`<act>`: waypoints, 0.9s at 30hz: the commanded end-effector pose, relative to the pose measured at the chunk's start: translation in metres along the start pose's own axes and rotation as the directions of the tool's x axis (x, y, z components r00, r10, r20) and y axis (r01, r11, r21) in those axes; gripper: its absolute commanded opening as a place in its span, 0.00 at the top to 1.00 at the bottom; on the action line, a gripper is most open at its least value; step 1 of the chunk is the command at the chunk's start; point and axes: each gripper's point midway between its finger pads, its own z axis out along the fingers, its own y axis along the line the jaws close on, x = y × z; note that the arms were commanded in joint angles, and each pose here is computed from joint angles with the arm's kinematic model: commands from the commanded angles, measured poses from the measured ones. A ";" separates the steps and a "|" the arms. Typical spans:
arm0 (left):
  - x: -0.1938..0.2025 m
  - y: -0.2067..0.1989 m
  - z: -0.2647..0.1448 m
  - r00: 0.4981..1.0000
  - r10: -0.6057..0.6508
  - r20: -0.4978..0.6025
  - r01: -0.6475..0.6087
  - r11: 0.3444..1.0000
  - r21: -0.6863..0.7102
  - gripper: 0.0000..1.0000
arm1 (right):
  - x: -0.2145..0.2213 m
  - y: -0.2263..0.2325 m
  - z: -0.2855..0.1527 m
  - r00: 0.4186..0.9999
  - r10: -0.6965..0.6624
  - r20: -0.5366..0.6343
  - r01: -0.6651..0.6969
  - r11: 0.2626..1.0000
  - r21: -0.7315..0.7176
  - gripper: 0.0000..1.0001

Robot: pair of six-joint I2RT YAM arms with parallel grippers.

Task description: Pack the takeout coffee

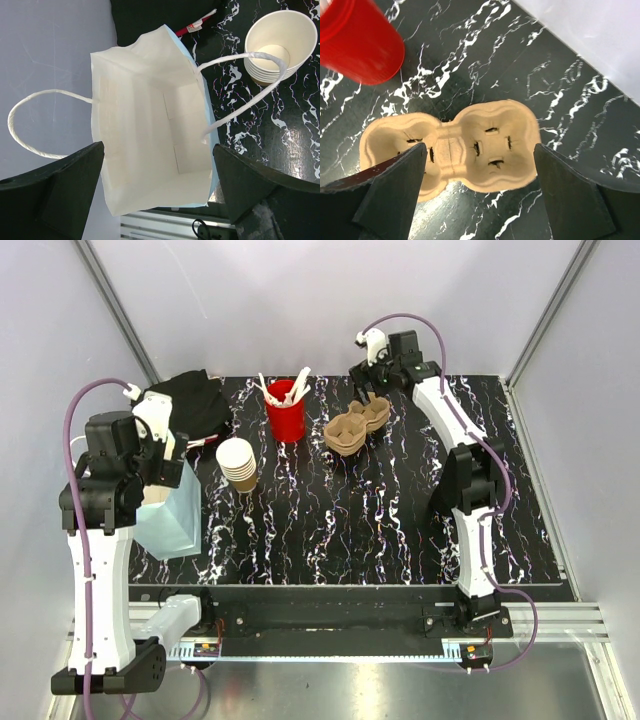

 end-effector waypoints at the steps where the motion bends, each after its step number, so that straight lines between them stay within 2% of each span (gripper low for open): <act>1: -0.004 0.004 -0.002 1.000 0.003 0.028 -0.003 1.000 -0.017 0.01 | -0.007 0.016 0.008 0.997 -0.072 0.034 0.075 0.995 -0.066 0.09; 8: -0.003 0.000 0.002 1.000 0.003 0.019 -0.003 1.000 0.001 0.01 | 0.028 0.035 0.027 0.989 -0.144 -0.041 0.137 0.982 -0.130 0.23; 13: -0.003 -0.002 0.006 1.000 0.005 0.009 -0.005 1.000 0.011 0.01 | 0.047 0.047 0.035 0.984 -0.162 -0.079 0.145 0.972 -0.185 0.23; 27: -0.002 -0.008 0.013 1.000 0.003 -0.004 -0.002 0.999 0.038 0.01 | 0.079 0.045 0.046 0.971 -0.180 -0.159 0.153 0.974 -0.169 0.24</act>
